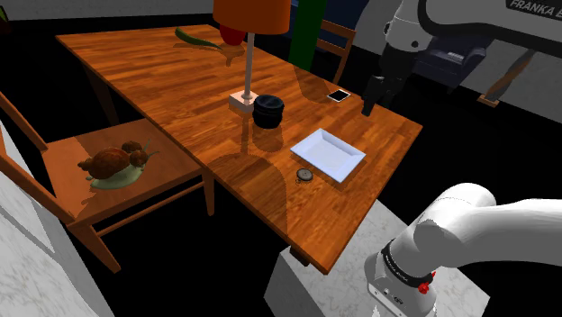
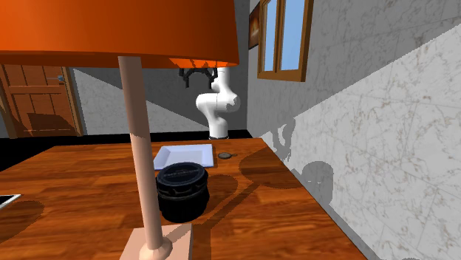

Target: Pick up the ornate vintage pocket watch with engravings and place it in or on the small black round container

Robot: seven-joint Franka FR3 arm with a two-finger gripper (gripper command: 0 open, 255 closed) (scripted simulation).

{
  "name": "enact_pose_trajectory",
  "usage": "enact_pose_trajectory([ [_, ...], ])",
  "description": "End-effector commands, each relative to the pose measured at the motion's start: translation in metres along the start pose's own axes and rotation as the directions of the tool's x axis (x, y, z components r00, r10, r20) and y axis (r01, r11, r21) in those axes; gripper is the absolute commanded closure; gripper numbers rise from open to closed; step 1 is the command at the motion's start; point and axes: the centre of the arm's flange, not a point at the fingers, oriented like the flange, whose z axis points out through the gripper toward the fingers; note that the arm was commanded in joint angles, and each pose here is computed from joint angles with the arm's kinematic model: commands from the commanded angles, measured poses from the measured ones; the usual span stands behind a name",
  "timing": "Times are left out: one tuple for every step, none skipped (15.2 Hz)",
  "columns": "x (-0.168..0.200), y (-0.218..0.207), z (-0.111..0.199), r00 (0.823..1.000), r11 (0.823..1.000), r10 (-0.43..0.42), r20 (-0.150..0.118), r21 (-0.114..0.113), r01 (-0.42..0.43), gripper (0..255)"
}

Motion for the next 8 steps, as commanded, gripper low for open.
enact_pose_trajectory([
  [0.0,0.0,0.0,1.0,1.0,0.0,0.0,0.0,0.0,0],
  [0.003,-0.007,0.011,1.0,1.0,0.028,0.001,-0.001,-0.028,0],
  [0.007,-0.015,0.021,0.998,0.998,0.055,0.003,-0.001,-0.055,0],
  [0.011,-0.022,0.032,0.997,0.997,0.083,0.004,-0.002,-0.083,0],
  [0.015,-0.029,0.042,0.994,0.994,0.111,0.005,-0.003,-0.111,0],
  [0.019,-0.036,0.053,0.99,0.99,0.138,0.007,-0.003,-0.138,0],
  [0.023,-0.042,0.064,0.986,0.986,0.166,0.008,-0.004,-0.165,0],
  [0.028,-0.049,0.074,0.981,0.981,0.193,0.009,-0.005,-0.193,0],
])
